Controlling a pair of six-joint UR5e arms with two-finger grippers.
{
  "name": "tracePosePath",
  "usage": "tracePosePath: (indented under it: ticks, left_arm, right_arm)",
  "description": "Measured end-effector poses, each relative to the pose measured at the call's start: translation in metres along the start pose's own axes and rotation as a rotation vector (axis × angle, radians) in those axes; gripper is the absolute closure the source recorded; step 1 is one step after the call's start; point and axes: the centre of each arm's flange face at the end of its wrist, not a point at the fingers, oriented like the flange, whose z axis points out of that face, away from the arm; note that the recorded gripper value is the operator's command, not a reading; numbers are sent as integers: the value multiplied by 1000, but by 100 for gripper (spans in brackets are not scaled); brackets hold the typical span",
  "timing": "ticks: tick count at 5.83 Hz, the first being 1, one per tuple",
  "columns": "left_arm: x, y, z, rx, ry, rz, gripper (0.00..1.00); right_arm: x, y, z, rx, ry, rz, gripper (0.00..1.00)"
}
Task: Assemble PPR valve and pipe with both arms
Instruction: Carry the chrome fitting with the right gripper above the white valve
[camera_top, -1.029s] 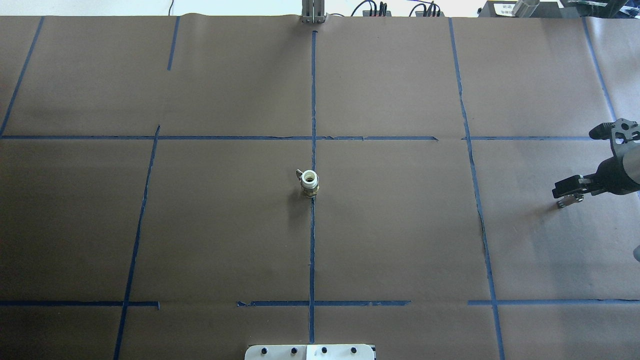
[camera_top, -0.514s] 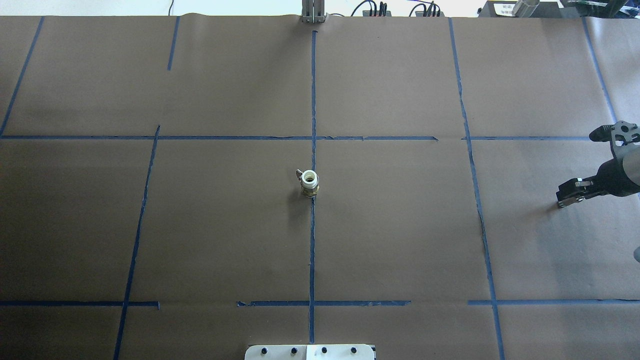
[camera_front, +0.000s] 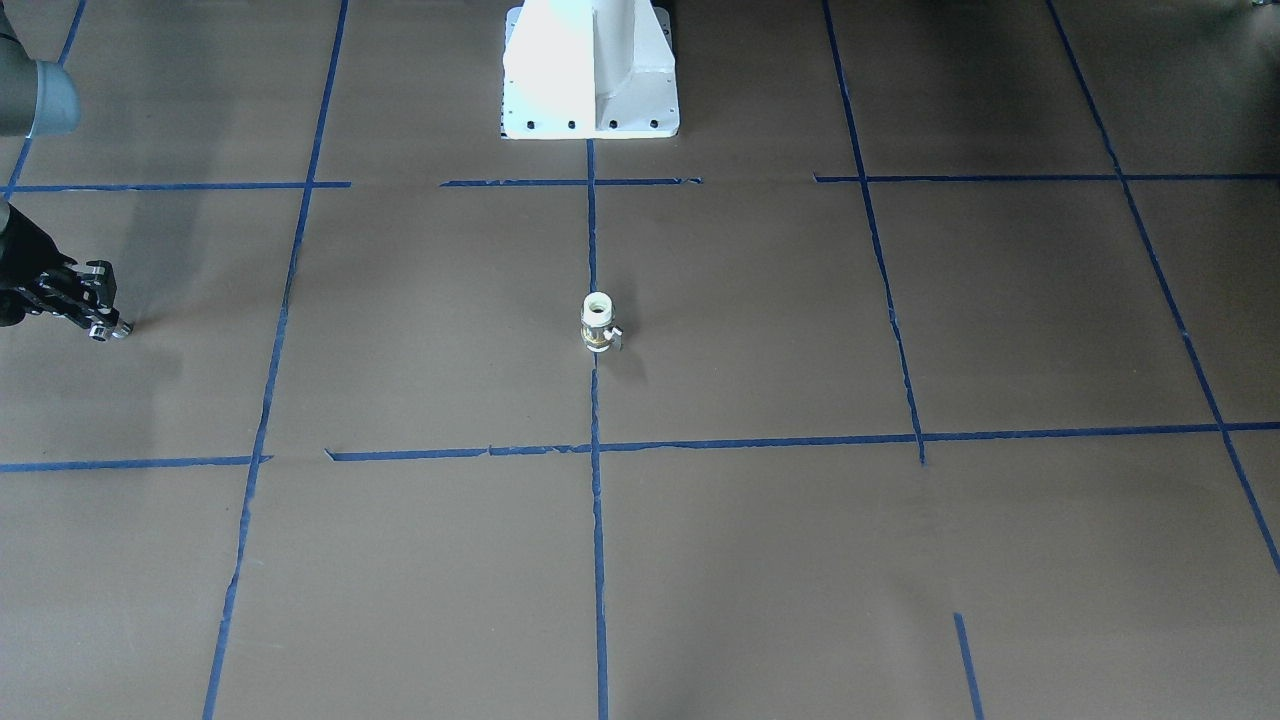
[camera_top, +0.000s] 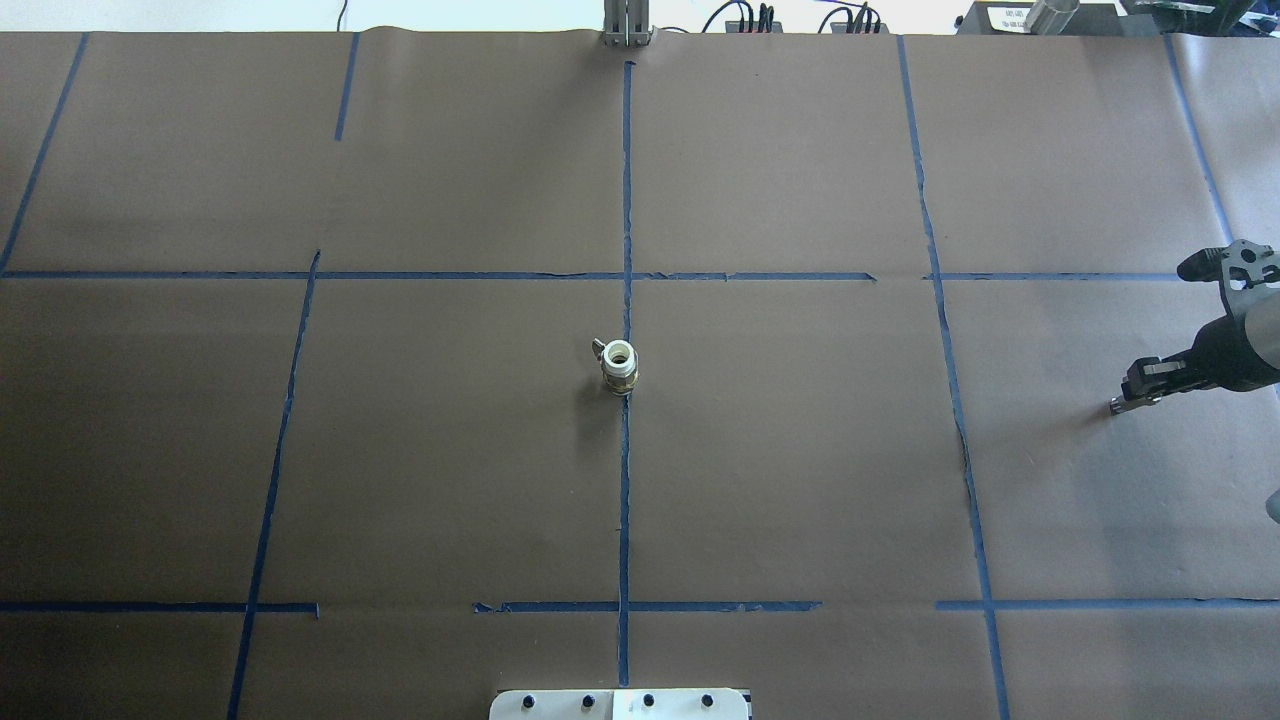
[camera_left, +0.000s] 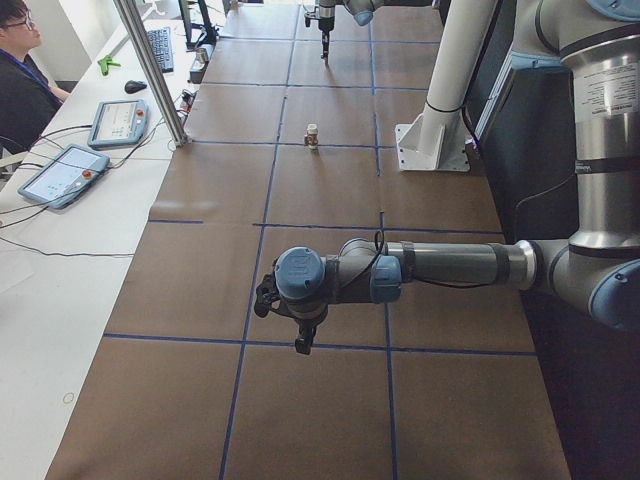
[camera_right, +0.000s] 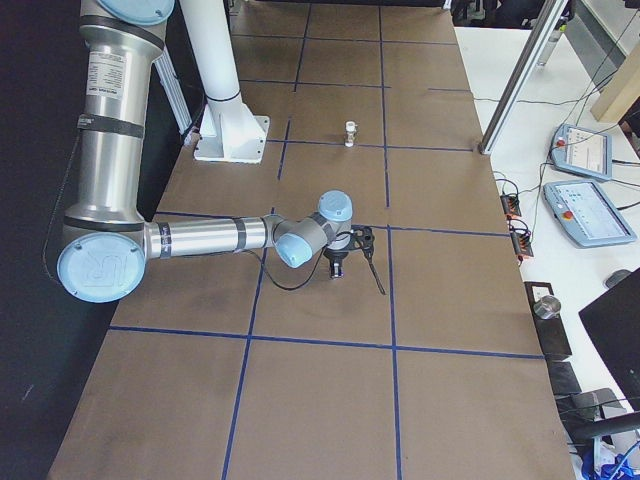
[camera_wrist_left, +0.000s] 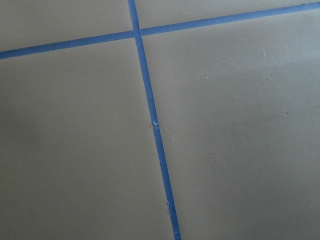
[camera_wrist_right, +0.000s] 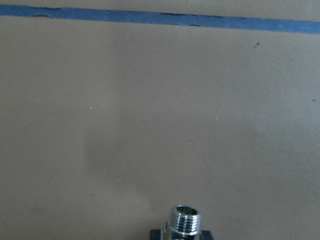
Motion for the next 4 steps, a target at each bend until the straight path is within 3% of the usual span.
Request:
tracePosePath:
  ticks: [2, 4]
  left_arm:
    - [0, 0, 0, 0, -1, -1, 0]
    - [0, 0, 0, -1, -7, -29, 0]
  right_arm:
    - [-36, -12, -16, 32, -44, -59, 100]
    - [-131, -59, -30, 55, -82, -133, 100]
